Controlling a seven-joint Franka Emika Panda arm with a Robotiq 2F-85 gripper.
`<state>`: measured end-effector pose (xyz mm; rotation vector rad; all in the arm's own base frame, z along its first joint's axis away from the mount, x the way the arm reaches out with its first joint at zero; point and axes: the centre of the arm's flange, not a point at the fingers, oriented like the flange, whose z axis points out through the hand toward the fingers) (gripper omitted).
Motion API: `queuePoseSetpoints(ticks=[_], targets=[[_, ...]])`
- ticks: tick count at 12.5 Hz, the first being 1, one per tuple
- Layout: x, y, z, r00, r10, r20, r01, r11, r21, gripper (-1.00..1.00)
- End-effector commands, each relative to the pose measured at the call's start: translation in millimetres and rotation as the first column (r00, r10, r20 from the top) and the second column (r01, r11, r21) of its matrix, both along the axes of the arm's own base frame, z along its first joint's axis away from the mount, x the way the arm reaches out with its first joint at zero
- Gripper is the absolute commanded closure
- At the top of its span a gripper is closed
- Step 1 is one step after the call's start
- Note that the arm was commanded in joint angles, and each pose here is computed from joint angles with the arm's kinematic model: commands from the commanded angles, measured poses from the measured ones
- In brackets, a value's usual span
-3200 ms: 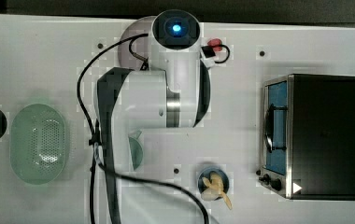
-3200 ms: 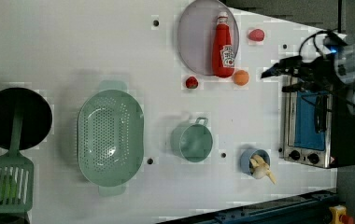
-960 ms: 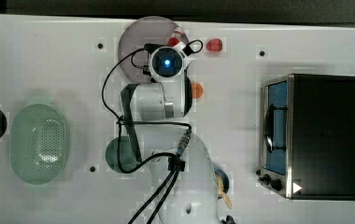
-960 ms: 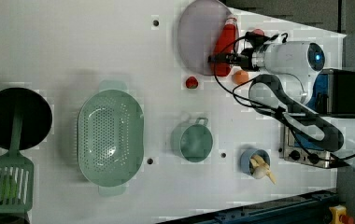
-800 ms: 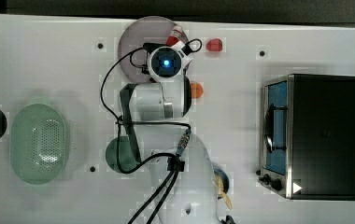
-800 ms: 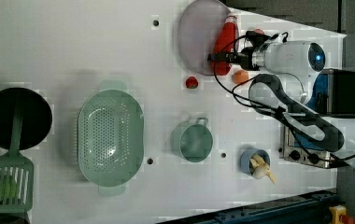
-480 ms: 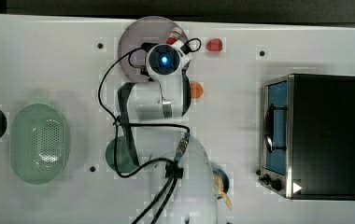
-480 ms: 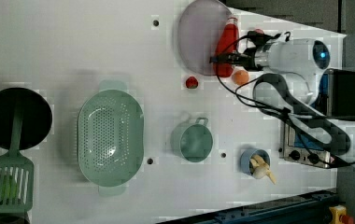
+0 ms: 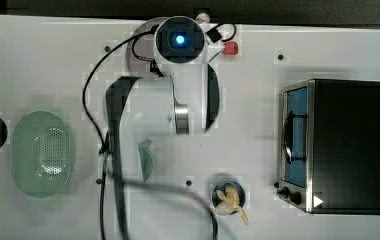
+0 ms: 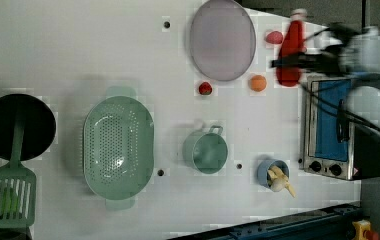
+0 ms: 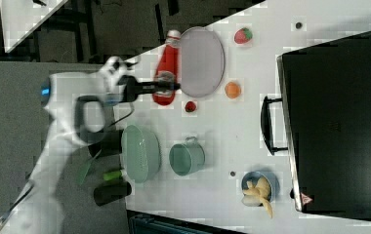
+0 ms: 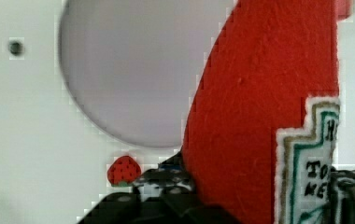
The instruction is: Pick ketchup from plate and place it on table.
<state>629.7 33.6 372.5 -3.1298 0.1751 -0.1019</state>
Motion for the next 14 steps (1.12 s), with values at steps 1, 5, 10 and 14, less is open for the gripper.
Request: queuePoseSetpoints(ticks=[1, 5, 10, 14], targets=[[-30, -30, 50, 0.995, -0.094, 0.014, 0.094, 0.995, 0.009, -0.30], [-99, -56, 35, 0.984, -0.174, -0.045, 0.175, 0.985, -0.001, -0.30], [-148, -62, -37, 0.951, -0.292, -0.103, 0.292, 0.956, -0.014, -0.30], [-145, -61, -107, 0.946, -0.305, -0.105, 0.306, 0.952, -0.006, -0.30]])
